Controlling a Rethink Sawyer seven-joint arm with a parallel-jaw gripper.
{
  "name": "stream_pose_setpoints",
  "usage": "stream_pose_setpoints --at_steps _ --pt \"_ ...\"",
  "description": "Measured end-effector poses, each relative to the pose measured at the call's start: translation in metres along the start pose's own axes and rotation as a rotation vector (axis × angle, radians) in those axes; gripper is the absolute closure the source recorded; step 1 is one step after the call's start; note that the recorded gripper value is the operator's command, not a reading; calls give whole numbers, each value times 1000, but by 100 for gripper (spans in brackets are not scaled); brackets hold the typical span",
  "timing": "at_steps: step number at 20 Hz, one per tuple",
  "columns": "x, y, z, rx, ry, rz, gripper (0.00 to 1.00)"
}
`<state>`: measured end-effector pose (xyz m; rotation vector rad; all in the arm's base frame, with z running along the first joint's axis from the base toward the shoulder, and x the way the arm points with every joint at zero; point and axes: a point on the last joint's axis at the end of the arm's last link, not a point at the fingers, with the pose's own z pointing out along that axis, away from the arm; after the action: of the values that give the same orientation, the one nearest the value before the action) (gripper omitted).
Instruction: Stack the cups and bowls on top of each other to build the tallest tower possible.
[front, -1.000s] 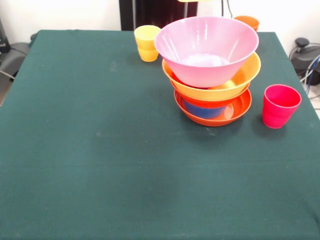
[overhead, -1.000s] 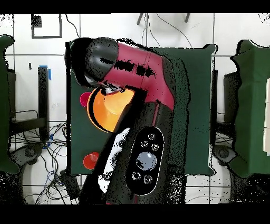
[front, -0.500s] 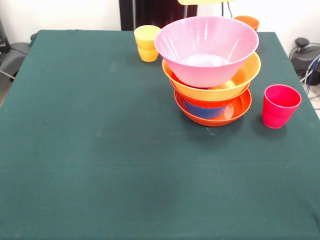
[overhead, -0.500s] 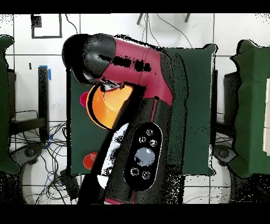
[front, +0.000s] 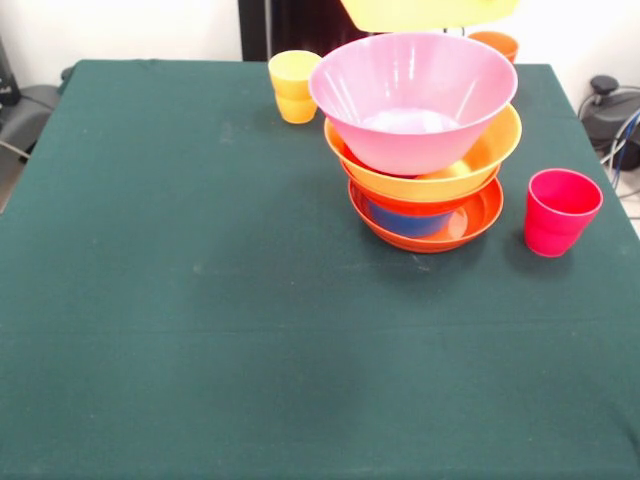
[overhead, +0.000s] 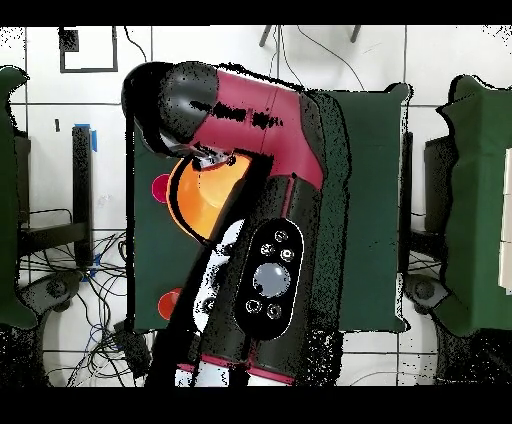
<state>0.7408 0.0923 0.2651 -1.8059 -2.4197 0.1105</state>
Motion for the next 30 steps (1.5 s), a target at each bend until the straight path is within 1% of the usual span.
stream_pose_setpoints --at_steps 4,8,13,20,30 --pt "0 2 13 17 3 -1 100" --pt "-1 3 34 46 10 -1 100" --pt "-2 5 50 68 13 -3 100" --pt "-2 8 62 80 14 -5 100" --pt "-3 7 71 94 17 -4 100"
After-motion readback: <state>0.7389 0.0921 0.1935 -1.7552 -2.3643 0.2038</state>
